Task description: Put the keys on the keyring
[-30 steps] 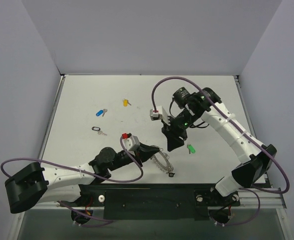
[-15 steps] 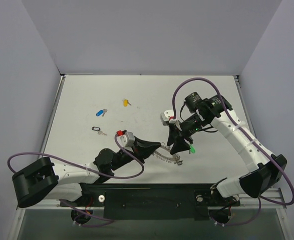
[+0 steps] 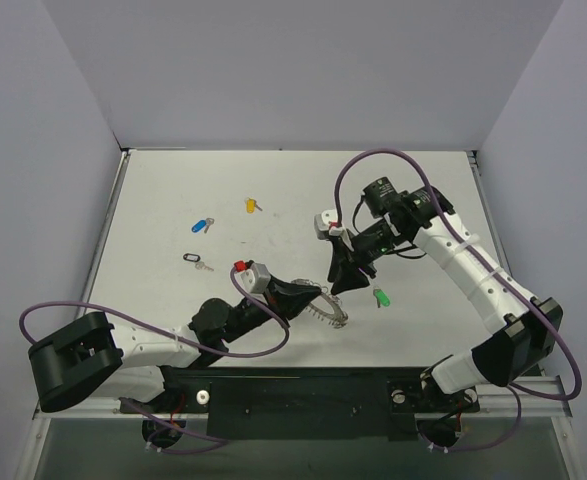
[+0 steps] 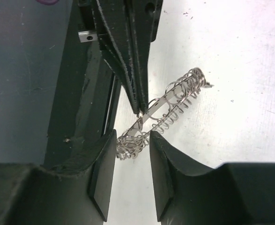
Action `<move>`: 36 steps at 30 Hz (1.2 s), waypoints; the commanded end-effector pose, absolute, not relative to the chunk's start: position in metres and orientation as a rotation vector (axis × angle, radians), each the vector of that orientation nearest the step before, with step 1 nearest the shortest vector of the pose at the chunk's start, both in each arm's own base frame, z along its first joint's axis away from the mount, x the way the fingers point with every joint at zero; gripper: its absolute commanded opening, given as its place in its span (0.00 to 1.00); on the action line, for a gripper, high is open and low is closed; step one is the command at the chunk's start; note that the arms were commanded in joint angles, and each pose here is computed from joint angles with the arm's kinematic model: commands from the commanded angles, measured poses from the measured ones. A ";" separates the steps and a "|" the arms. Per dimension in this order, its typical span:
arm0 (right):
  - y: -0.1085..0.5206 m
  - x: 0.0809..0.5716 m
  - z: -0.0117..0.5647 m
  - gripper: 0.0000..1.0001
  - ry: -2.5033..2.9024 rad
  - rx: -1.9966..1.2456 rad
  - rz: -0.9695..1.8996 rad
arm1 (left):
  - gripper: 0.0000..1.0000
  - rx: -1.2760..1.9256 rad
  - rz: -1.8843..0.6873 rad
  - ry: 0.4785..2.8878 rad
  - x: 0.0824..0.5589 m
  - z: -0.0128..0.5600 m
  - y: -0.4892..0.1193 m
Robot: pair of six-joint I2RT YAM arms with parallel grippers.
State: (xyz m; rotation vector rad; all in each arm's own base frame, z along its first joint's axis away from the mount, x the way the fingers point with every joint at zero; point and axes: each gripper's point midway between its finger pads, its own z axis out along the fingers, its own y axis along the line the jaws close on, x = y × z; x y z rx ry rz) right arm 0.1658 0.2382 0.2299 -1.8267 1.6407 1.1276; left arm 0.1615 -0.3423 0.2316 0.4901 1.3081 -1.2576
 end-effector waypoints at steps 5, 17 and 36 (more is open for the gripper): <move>0.248 0.176 0.228 0.20 1.667 -1.781 1.146 | 0.00 0.400 -1.336 1.082 0.153 0.291 -0.329; 0.248 0.161 0.216 0.15 1.661 -1.830 1.174 | 0.00 0.380 -1.314 1.070 0.154 0.295 -0.325; 0.253 0.153 0.210 0.00 1.650 -1.857 1.218 | 0.00 0.382 -1.323 1.061 0.152 0.299 -0.325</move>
